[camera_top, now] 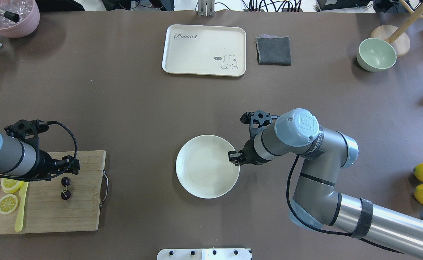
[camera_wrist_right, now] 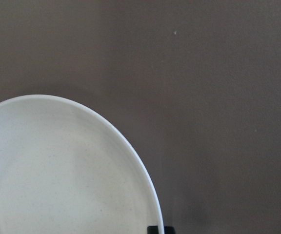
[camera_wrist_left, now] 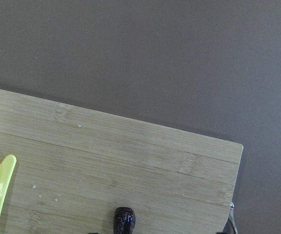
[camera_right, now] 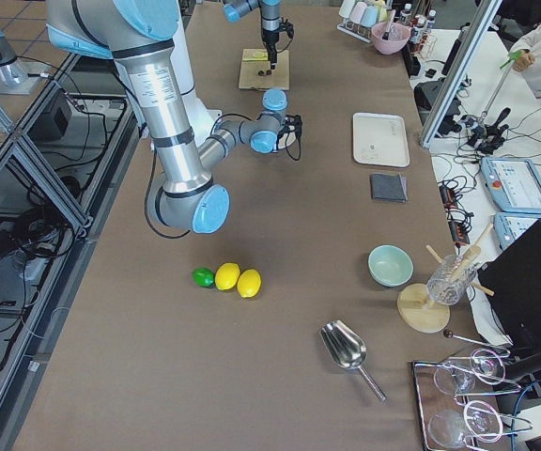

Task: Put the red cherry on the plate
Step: 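Drag the plate further toward center while the left gripper reaches the dark cherries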

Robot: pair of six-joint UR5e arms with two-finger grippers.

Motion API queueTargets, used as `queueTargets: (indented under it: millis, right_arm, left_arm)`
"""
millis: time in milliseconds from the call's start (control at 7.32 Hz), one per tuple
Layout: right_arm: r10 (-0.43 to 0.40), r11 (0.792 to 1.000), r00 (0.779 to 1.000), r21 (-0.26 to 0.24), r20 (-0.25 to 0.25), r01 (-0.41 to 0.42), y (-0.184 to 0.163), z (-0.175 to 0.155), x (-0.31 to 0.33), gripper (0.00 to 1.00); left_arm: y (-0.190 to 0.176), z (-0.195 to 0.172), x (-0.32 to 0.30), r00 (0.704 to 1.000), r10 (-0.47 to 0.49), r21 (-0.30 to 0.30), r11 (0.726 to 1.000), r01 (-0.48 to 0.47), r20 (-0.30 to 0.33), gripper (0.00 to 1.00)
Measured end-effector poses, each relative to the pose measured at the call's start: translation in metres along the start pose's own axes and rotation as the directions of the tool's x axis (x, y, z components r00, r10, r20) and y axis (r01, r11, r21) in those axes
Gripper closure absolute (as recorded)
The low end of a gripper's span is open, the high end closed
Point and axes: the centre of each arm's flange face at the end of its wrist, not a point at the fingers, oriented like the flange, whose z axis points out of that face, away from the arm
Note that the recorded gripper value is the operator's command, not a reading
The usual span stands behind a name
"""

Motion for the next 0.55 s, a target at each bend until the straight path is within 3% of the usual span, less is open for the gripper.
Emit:
queueTargets:
  millis: [547]
  right_arm:
    - [0.009, 1.0, 1.0, -0.005, 0.01, -0.009, 0.004, 0.002, -0.008, 1.0]
  left_arm:
    - [-0.006, 0.019, 0.001, 1.0, 0.018, -0.002, 1.0, -0.018, 0.023, 0.23]
